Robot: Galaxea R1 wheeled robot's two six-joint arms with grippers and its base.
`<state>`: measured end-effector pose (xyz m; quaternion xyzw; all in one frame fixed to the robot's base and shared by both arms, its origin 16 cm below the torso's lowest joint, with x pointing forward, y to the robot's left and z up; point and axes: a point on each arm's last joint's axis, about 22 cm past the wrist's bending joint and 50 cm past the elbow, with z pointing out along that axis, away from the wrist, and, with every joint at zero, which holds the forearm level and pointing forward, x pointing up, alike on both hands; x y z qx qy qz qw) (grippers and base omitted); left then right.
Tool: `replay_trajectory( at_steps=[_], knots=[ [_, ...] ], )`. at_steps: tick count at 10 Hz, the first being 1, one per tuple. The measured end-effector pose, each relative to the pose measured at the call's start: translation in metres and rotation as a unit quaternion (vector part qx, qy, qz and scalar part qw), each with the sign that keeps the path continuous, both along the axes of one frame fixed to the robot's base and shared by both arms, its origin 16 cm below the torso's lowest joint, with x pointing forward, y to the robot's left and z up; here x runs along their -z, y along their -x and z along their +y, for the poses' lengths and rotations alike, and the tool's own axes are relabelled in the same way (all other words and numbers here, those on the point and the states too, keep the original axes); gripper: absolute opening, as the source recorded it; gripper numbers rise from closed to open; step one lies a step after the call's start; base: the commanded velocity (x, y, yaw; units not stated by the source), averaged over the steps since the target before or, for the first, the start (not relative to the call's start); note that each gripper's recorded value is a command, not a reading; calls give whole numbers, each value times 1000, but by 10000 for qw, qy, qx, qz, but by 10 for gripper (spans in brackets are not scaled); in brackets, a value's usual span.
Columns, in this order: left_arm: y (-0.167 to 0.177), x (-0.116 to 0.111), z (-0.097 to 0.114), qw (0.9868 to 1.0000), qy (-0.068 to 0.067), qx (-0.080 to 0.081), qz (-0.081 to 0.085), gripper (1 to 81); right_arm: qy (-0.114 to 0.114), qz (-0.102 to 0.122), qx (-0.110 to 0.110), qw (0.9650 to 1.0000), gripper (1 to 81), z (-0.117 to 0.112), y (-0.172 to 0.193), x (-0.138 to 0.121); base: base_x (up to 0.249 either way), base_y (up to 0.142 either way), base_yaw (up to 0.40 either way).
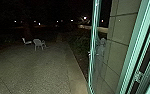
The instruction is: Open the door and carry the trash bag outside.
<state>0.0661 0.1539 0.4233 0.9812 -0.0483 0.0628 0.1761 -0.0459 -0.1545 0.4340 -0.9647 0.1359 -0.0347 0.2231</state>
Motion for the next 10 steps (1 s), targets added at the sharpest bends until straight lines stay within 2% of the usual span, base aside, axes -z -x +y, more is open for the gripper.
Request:
replay_trajectory(
  at_steps=[1,2,3,5,6,7,8,10],
  knots=[
    [3,-1,-3,10000,26,3,15,10,12,14,0,10000,811,-1,3,0,99,0,0],
    [9,0,1,10000,2,9,66,10,-10,56,-5,10000,811,3,9,0,99,0,0],
    [7,1,9,10000,-62,7,48,10,-72,34,-1,10000,811,10,8,-2,99,0,0],
    [5,0,0,10000,5,3,21,10,24,32,-4,10000,811,-2,7,1,97,0,0],
    [7,0,2,10000,-9,4,45,10,-20,54,-6,10000,811,5,9,0,97,0,0],
    [-2,2,15,9999,-104,0,15,10,-142,1,0,9999,811,19,0,-3,97,0,0],
    [-4,1,9,10000,-60,-7,-22,10,-102,-44,9,9999,811,12,-5,-2,96,0,0],
    [10,2,10,9999,-66,5,81,10,-54,30,-4,10000,811,8,6,-1,96,0,0]
  ],
)
